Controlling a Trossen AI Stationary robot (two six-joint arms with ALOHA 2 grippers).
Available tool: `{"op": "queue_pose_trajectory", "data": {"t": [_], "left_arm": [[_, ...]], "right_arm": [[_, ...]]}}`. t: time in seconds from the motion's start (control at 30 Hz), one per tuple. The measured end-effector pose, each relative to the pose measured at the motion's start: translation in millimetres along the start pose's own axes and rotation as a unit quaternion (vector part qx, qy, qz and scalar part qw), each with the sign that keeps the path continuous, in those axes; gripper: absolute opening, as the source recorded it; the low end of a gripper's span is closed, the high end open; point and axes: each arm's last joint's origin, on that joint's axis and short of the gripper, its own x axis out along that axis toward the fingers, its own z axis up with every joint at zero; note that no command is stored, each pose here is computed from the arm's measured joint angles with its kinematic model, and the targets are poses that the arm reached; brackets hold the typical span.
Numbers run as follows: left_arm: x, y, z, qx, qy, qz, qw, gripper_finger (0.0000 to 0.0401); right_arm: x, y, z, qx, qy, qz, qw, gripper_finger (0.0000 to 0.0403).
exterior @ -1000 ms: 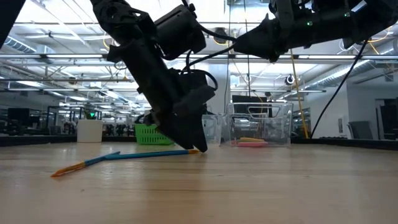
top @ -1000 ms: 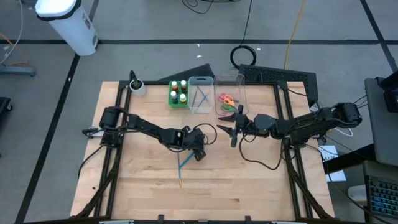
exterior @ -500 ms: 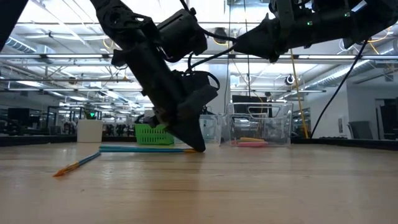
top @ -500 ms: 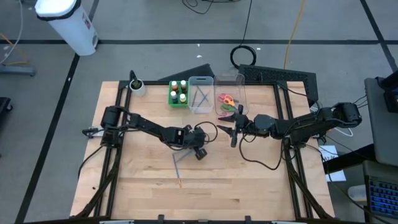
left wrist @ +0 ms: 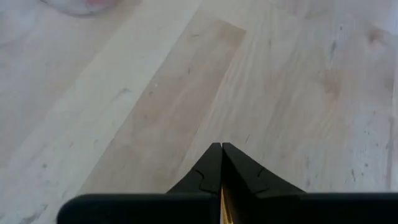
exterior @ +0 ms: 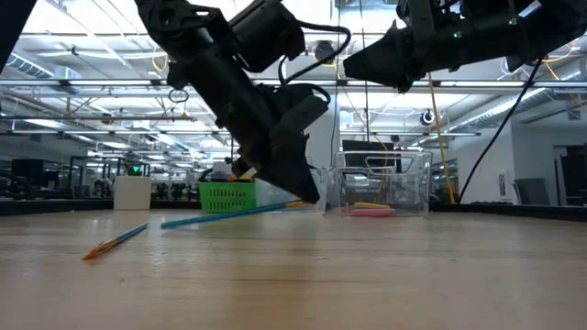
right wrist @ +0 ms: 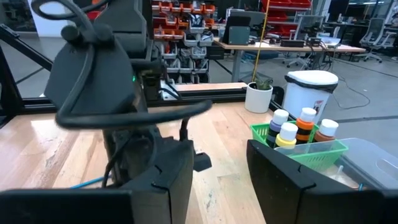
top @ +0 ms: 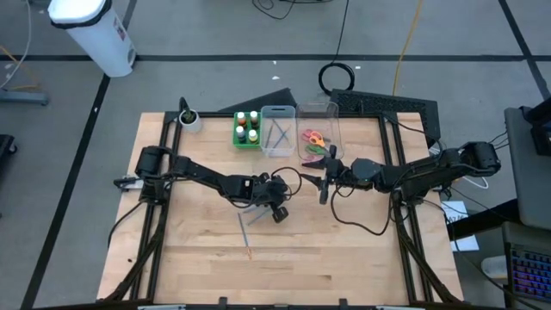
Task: Pick & Place Paint Supplies
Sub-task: Put the blue paint brush into the white bin
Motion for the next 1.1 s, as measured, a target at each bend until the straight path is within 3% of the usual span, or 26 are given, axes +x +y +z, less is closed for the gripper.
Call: {"op": "queue_pose_trajectory", "data": {"t": [0.3, 0.57, 0.77, 0.93, 1.1], "left_arm": [[0, 0, 0, 0.000, 0.000, 0.003, 1.000, 0.0016], [0, 1, 0, -0.010, -0.008, 0.017, 1.000, 0.0106], [0, 2, -1, 0.030, 0.004, 0.022, 0.999, 0.0162], [-1, 7, -10, 0.025, 0.049, 0.043, 0.998, 0.0163], [-4, -9, -17, 0.052, 0.061, -0.003, 0.997, 0.0145]], "right_arm": [[0, 0, 0, 0.000, 0.000, 0.001, 1.000, 0.0141], [0, 0, 0, 0.000, 0.000, 0.001, 1.000, 0.0141], [0, 0, 0, 0.000, 0.000, 0.001, 1.000, 0.0141], [0, 0, 0, 0.001, 0.000, 0.001, 1.000, 0.0141], [0, 0, 0, 0.001, 0.000, 0.001, 1.000, 0.0141]]}}
